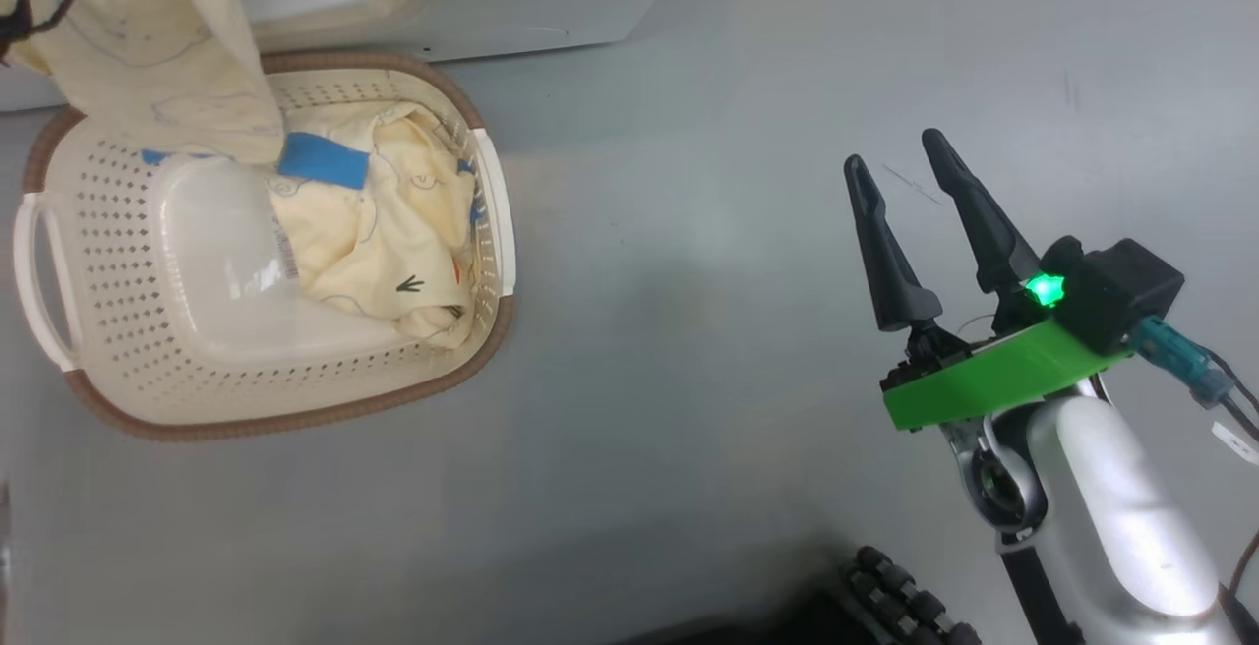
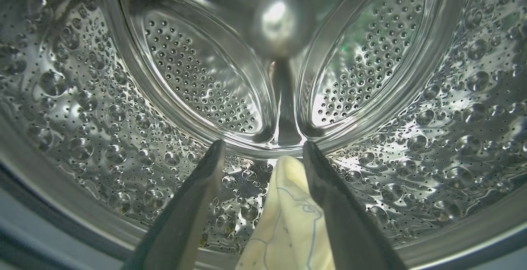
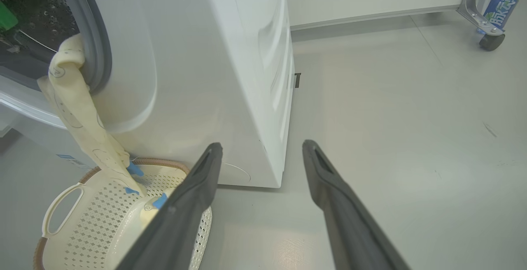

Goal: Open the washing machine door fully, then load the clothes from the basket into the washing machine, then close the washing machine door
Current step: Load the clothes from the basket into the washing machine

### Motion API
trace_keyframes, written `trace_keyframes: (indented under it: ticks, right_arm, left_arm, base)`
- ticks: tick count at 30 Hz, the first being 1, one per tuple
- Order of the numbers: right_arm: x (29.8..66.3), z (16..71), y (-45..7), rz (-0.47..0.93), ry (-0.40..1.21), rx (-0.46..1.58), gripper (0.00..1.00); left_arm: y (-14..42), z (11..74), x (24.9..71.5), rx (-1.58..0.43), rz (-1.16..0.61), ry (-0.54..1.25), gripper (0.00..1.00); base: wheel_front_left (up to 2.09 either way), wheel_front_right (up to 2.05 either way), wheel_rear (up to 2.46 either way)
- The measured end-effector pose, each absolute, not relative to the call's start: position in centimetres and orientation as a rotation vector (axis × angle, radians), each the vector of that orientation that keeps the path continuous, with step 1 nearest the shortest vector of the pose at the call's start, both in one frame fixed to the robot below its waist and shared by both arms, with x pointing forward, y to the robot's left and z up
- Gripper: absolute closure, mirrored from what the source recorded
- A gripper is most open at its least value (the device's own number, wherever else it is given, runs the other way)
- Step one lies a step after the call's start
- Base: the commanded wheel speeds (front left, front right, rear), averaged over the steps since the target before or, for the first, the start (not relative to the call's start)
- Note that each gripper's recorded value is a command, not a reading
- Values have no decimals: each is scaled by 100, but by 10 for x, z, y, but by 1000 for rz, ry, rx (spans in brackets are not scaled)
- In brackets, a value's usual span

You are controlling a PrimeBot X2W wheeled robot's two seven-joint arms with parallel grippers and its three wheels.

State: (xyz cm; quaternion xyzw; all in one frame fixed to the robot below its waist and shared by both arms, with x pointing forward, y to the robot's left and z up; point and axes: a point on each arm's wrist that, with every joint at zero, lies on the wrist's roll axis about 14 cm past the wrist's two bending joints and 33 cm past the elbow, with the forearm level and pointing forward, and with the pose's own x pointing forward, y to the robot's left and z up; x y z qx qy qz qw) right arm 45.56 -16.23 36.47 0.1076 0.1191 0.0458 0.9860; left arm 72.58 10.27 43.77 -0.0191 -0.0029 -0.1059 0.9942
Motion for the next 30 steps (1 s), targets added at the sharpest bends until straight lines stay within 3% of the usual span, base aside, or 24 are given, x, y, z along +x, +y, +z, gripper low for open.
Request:
trace_keyframes:
  ticks: [16,30]
  right_arm:
    - [461,405,-153,124,137,219,0]
    - [452,416,-149,137,120,219,0]
  left_arm:
    - [127,450,645,-58,-191,-21,0]
    - [154,420,557,-90,-111,46,0]
  base:
    - [0,0,0]
    - [0,0,0]
